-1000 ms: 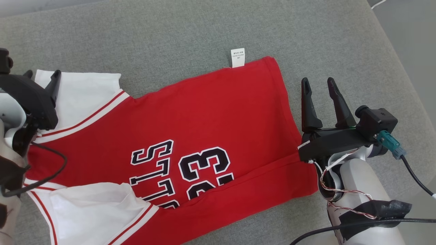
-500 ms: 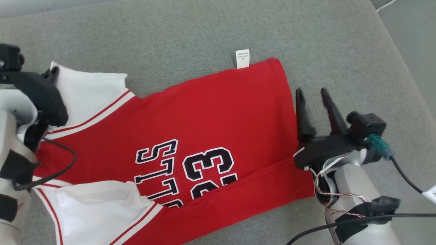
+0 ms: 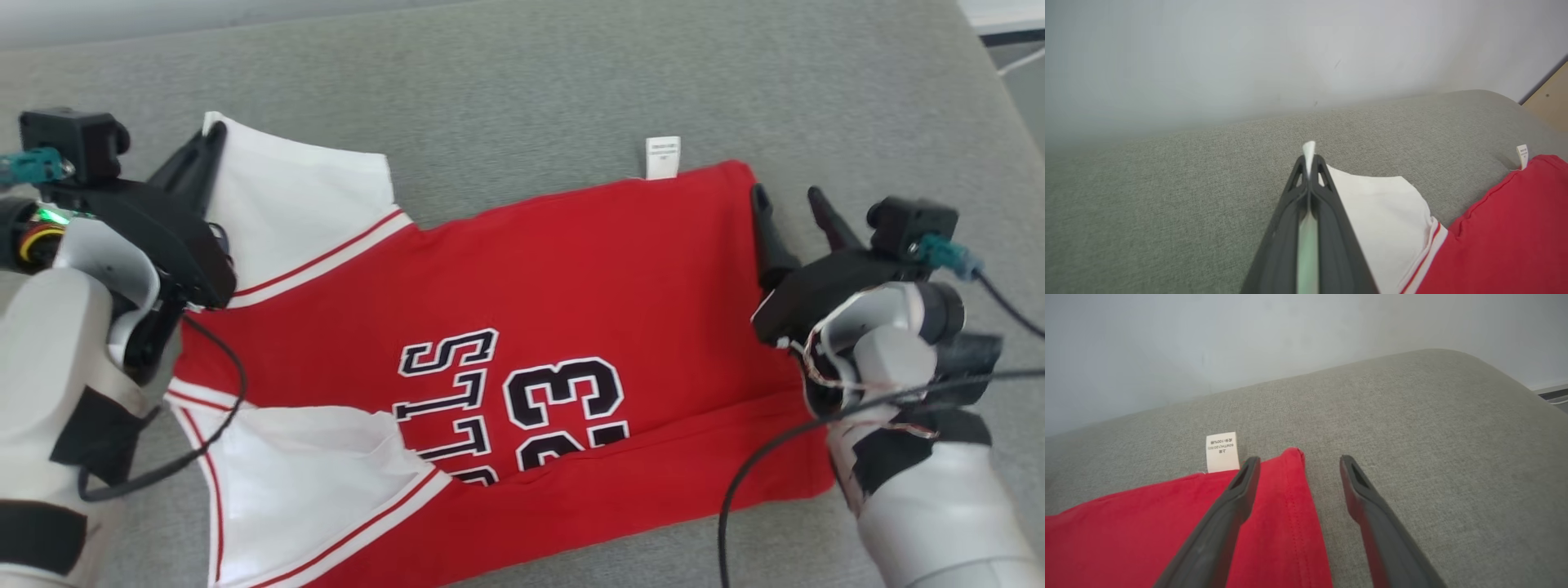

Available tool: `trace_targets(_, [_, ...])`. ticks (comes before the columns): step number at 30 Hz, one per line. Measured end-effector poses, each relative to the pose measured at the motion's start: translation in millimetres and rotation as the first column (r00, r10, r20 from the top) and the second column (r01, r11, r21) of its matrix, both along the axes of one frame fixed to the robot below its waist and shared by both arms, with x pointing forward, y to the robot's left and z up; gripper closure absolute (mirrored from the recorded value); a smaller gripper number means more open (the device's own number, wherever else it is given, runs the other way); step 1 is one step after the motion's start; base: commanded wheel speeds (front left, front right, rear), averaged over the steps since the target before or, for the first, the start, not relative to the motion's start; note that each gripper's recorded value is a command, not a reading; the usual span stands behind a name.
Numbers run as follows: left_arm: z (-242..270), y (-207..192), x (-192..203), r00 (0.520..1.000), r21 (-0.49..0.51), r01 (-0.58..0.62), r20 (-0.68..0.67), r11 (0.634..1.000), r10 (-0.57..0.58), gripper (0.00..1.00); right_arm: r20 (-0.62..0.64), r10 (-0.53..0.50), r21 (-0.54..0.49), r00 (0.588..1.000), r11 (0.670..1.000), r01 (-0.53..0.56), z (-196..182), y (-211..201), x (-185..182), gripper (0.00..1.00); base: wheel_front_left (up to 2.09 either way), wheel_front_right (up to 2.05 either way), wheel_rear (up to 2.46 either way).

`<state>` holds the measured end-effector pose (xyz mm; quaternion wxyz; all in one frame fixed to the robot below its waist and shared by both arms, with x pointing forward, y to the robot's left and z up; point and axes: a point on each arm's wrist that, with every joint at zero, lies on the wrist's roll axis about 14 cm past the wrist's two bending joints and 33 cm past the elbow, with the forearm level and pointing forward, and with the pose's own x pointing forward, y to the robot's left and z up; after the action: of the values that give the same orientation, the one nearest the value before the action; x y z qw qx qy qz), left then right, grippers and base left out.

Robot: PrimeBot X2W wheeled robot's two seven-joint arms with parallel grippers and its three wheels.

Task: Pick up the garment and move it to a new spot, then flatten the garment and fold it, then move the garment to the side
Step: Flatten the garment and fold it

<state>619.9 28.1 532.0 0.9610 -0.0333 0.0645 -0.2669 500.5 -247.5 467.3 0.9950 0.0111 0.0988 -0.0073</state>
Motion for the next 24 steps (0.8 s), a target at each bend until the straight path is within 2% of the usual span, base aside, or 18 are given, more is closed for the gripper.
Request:
trace_targets(8, [10,7,-23,0.999,-0.043,0.021,0.039,0.999,-0.019,1.0,-0.08,0.011,-0.002,0.997,1.0,-0.011,-5,-1,31,0.0,0.0,0.0,0.0])
trace_targets(17, [10,11,-30,0.999,-0.062,0.024,0.041,0.998,-0.021,1.0,-0.178,-0.005,-0.025,0.984,1.0,0.001,-27,-9,45,0.0,0.0,0.0,0.0])
trace_targets(19, [9,11,-30,0.999,-0.062,0.024,0.039,0.998,-0.022,1.0,-0.202,-0.01,-0.026,0.979,1.0,0.005,-34,-10,46,0.51,0.0,0.0,0.0])
trace_targets(20, [9,11,-31,0.999,-0.063,0.025,0.04,0.998,-0.023,1.0,-0.21,-0.015,-0.027,0.978,1.0,0.009,-37,-11,46,0.84,0.0,0.0,0.0])
trace_targets(21, [9,12,-31,0.999,-0.062,0.026,0.04,0.998,-0.023,1.0,-0.216,-0.021,-0.029,0.976,0.999,0.015,-39,-13,48,1.0,0.0,0.0,0.0])
trace_targets(24, [7,14,-31,0.999,-0.067,0.021,0.037,0.998,-0.018,1.0,-0.2,-0.019,-0.031,0.98,0.999,0.014,-39,-12,53,1.0,0.0,0.0,0.0])
